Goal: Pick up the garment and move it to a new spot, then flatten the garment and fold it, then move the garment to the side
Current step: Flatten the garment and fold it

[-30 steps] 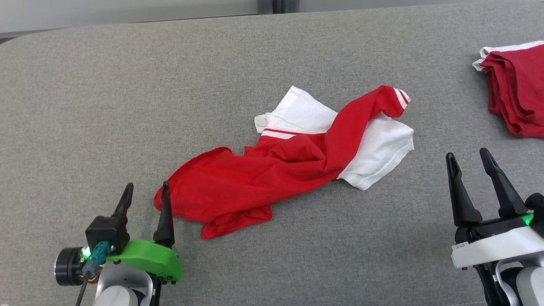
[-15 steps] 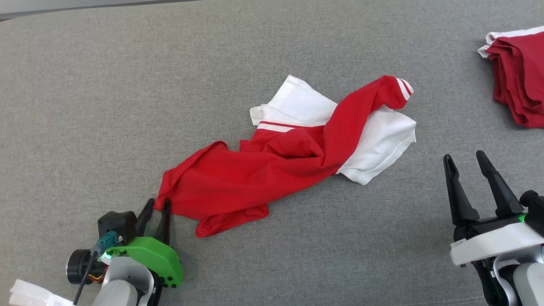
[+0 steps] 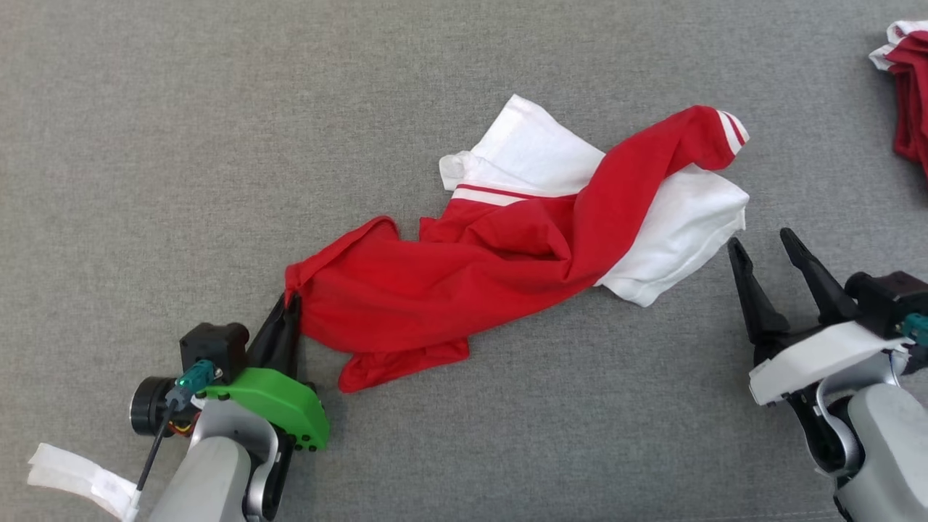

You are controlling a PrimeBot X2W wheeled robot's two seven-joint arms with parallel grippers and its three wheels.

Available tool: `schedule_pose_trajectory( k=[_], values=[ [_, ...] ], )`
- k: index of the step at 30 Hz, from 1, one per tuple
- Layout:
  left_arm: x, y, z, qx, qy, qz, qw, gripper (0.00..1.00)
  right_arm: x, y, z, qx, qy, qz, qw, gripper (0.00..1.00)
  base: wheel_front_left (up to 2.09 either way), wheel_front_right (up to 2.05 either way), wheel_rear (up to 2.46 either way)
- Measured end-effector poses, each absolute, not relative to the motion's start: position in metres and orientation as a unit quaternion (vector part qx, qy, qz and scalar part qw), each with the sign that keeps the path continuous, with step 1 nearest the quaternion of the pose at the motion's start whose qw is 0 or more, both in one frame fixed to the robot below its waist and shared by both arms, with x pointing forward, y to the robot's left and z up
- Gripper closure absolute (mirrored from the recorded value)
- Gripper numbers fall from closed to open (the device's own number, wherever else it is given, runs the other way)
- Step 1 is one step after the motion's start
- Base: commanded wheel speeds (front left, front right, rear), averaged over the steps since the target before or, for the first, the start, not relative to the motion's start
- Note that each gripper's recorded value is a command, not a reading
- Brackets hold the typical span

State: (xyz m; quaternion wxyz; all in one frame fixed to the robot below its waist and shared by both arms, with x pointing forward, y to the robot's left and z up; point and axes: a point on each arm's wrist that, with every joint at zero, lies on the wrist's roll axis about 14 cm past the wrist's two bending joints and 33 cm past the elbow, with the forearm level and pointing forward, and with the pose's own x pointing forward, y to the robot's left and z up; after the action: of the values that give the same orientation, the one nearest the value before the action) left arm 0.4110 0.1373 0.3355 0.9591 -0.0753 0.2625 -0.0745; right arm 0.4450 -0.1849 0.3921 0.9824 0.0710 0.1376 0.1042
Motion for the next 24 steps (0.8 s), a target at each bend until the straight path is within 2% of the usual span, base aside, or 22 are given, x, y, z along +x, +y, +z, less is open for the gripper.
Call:
schedule_pose_trajectory(
  k=[5, 6, 7, 8, 14, 19, 24],
  values=[
    [0.415, 0.137, 0.335, -0.08, 0.252, -0.072, 0.962, 1.0, 0.462, -0.169, 0.373, 0.073, 0.158, 0.129, 0.976, 0.0, 0.0, 0.0, 0.0],
    [0.416, 0.138, 0.336, -0.08, 0.248, -0.071, 0.963, 1.0, 0.464, -0.167, 0.37, 0.072, 0.162, 0.134, 0.975, 0.18, 0.0, 0.0, 0.0],
    [0.417, 0.138, 0.337, -0.079, 0.245, -0.07, 0.964, 1.0, 0.465, -0.165, 0.368, 0.07, 0.166, 0.139, 0.974, 0.54, 0.0, 0.0, 0.0],
    [0.417, 0.139, 0.339, -0.078, 0.239, -0.069, 0.965, 1.0, 0.466, -0.164, 0.367, 0.069, 0.167, 0.143, 0.973, 1.0, 0.0, 0.0, 0.0],
    [0.43, 0.143, 0.371, -0.073, 0.172, -0.058, 0.981, 1.0, 0.469, -0.168, 0.385, 0.068, 0.143, 0.146, 0.976, 1.0, 0.0, 0.0, 0.0],
    [0.453, 0.152, 0.446, -0.047, 0.046, -0.056, 0.996, 1.0, 0.487, -0.187, 0.47, 0.058, 0.013, 0.131, 0.99, 1.0, 0.0, 0.0, 0.0],
    [0.461, 0.155, 0.547, -0.013, -0.105, -0.067, 0.992, 1.0, 0.477, -0.201, 0.567, 0.011, -0.126, 0.124, 0.984, 1.0, 0.0, 0.0, 0.0]
  ],
)
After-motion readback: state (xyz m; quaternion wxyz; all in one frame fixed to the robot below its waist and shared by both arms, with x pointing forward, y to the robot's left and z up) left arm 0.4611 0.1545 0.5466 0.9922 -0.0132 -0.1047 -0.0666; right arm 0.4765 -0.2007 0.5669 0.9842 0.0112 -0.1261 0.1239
